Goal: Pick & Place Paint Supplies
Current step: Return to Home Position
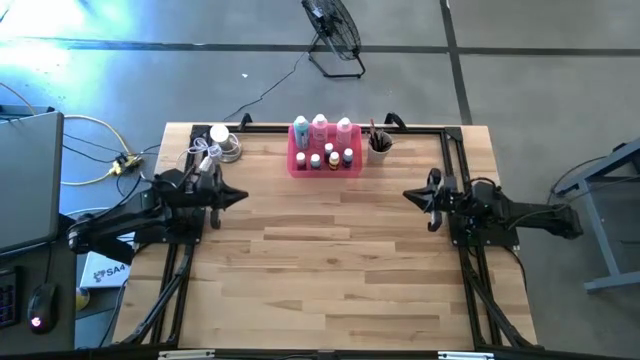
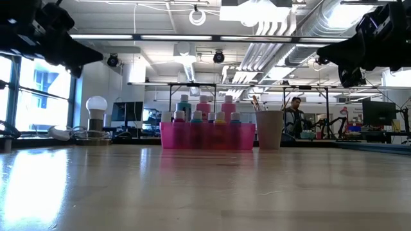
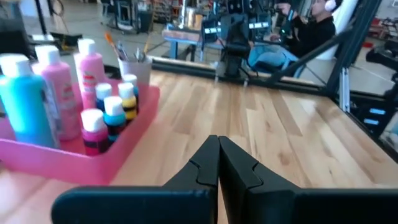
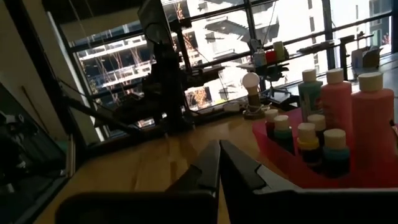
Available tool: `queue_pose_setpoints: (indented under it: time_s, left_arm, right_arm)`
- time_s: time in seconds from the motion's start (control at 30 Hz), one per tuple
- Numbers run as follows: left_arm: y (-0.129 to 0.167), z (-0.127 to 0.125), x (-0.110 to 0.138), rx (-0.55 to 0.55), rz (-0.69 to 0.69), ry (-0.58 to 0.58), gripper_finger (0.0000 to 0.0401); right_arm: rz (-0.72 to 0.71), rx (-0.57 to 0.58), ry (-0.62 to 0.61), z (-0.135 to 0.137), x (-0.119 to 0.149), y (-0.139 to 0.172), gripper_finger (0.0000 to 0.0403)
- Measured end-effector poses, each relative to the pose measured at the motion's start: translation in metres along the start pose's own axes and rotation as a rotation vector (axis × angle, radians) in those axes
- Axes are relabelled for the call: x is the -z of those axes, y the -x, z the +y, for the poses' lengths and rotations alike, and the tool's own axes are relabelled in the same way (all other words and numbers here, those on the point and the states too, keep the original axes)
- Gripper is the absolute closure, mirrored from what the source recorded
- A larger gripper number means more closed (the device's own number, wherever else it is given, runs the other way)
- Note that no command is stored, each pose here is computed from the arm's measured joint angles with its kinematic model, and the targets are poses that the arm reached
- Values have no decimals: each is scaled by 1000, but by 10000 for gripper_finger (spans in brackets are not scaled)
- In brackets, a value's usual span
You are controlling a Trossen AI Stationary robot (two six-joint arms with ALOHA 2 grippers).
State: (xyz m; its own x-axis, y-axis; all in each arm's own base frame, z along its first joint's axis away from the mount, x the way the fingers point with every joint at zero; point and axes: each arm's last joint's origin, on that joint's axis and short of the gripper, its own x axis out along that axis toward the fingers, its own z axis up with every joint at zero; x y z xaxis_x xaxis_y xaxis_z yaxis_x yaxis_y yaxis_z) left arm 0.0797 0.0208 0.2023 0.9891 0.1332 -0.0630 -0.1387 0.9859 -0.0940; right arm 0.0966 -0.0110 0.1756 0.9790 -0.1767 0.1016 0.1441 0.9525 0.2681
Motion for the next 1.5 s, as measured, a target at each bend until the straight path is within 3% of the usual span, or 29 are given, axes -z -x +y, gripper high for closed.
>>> queue_pose_setpoints:
  time_s: [0.27, 0.63, 0.87, 1.5]
  left_arm:
    - [-8, 3, 22, -4, 59, 16, 401]
    - [-9, 8, 22, -154, 10, 3, 401]
    - [-11, 9, 27, -157, 9, -6, 401]
    - [-11, 10, 29, -195, 19, 4, 401]
  right_arm:
    - [65, -6, 10, -1, 6, 0, 400]
    - [41, 77, 103, -3, 5, 0, 400]
    - [16, 127, 103, -5, 3, 0, 400]
    - [14, 121, 91, -4, 3, 0, 399]
